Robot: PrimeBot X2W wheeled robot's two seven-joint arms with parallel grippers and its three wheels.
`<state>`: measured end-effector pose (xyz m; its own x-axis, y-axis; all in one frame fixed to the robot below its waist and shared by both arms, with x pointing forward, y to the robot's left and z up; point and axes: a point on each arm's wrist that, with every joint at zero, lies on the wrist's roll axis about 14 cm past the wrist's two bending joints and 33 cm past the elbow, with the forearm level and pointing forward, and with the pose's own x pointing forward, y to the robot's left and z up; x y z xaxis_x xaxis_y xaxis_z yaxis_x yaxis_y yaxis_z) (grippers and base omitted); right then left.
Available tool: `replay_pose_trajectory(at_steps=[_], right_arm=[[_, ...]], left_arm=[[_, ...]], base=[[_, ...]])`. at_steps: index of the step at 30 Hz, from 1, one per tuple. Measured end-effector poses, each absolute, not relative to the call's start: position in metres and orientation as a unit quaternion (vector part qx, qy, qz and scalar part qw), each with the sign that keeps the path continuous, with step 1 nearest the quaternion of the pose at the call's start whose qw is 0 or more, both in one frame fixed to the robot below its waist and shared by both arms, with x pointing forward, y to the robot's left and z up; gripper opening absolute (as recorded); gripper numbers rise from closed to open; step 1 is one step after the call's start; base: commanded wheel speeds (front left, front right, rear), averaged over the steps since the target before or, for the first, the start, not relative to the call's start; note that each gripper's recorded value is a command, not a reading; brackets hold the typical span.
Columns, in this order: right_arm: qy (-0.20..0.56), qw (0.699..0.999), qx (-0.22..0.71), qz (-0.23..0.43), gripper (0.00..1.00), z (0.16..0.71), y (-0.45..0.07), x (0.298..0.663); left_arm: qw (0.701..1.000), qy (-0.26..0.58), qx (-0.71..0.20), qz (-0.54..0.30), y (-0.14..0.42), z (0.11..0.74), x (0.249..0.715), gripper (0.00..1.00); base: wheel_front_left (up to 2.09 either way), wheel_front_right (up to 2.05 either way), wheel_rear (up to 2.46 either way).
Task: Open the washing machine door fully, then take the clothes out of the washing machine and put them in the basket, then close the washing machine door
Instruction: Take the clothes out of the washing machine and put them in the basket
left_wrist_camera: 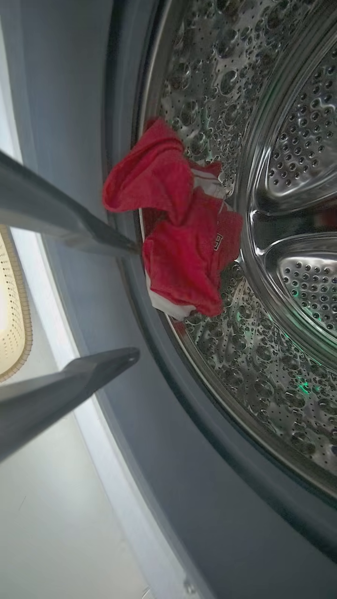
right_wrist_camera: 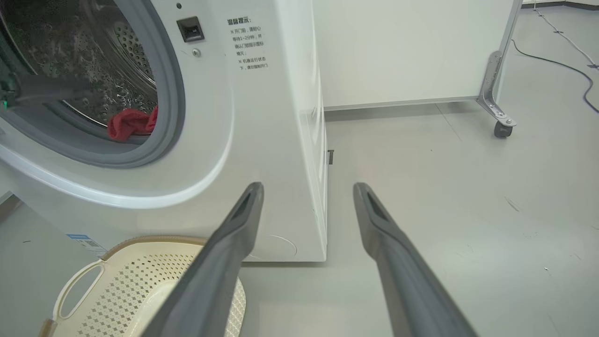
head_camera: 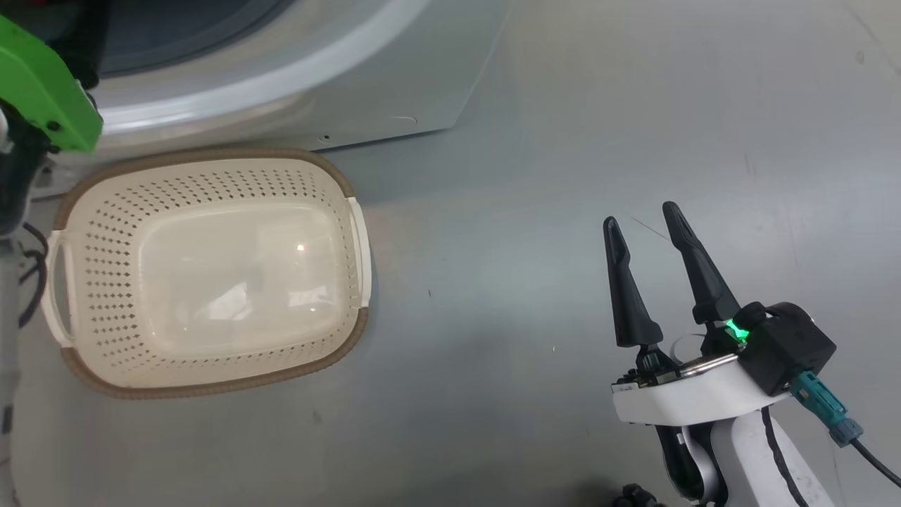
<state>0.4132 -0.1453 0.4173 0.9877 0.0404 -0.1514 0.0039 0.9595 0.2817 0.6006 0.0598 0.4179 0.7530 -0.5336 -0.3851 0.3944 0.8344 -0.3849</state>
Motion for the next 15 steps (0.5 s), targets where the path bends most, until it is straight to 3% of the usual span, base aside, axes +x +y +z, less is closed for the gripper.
replay_pose_trajectory(at_steps=[15], right_arm=[[0.100,0.983,0.150,-0.014,1.00,0.390,-0.155,0.437]], left_arm=[[0.921,0.231,-0.161,-0.268,0.046,0.408,0.680,1.00]], base=[[0.00,0.00,0.00]])
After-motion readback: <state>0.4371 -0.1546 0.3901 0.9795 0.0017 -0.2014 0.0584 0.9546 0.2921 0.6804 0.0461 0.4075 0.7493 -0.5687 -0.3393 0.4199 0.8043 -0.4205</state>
